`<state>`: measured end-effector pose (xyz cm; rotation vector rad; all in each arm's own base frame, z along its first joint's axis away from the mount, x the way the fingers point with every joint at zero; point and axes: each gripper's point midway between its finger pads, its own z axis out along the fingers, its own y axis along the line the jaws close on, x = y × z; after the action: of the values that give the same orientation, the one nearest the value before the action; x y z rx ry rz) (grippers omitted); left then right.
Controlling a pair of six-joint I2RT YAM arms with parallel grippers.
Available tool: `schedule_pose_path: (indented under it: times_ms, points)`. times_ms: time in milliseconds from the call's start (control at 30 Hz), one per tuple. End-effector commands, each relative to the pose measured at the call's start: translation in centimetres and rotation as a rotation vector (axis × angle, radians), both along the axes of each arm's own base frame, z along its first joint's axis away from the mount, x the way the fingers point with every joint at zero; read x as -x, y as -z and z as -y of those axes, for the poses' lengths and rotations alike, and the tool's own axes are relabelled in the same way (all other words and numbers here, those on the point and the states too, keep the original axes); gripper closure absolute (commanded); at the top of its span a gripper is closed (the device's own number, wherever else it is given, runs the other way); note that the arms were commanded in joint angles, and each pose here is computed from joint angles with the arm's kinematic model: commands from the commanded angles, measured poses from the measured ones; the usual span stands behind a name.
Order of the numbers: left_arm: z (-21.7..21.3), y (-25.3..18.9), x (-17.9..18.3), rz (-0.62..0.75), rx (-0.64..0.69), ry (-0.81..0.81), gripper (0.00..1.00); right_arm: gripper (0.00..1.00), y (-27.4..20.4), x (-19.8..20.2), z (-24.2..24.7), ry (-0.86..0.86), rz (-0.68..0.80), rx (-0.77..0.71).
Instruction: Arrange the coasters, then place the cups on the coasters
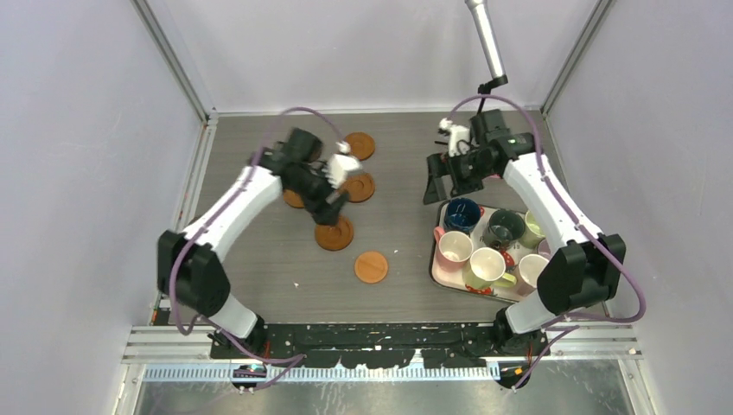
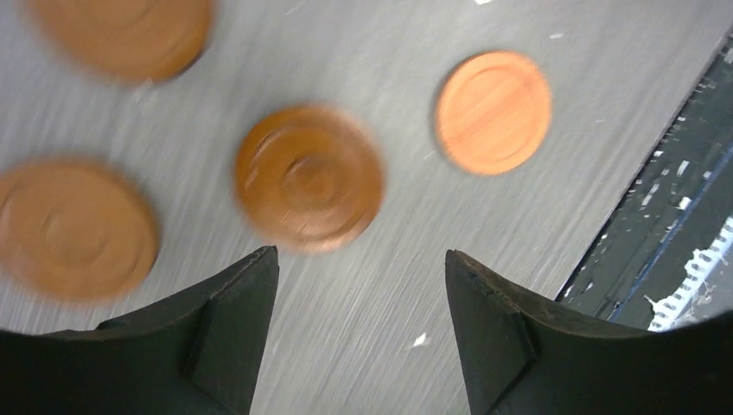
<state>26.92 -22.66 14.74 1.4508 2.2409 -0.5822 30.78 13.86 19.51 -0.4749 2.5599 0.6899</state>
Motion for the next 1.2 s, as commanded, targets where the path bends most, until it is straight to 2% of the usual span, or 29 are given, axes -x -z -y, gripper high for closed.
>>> schedule_pose_path:
  times_ms: [0,167,233,467,700,967,1167]
  points:
    - [-9.6,-1.5,-0.4,-0.066,-0.006,-0.184,0.26,0.04,0.5,1.3,-4.1,-0.175,0.039,0.069]
    - [-21.7,-0.5,-1.8,-0.087,-0.035,-0.451,0.23,0.08,3.5,3.6,-8.5,-0.363,0.017,0.176]
    - [-25.3,0.3,-1.9,-0.112,-0.038,-0.532,0.22,0.09,4.7,4.3,-10.0,-0.417,-0.002,0.202]
    - [-34.7,3.5,-2.4,-0.153,-0.052,-0.734,0.19,0.16,8.8,5.7,-14.2,-0.541,-0.048,0.271]
    - [-38.9,6.1,-2.6,-0.172,-0.067,-0.834,0.19,0.25,11.6,6.0,-17.0,-0.579,-0.061,0.298]
    - [-42.2,7.7,-3.5,-0.165,-0.126,-0.866,0.18,0.33,14.8,6.1,-17.7,-0.590,-0.092,0.343]
    - [-44.1,8.7,-5.1,-0.158,-0.152,-0.883,0.18,0.40,16.3,7.9,-17.9,-0.627,-0.140,0.359]
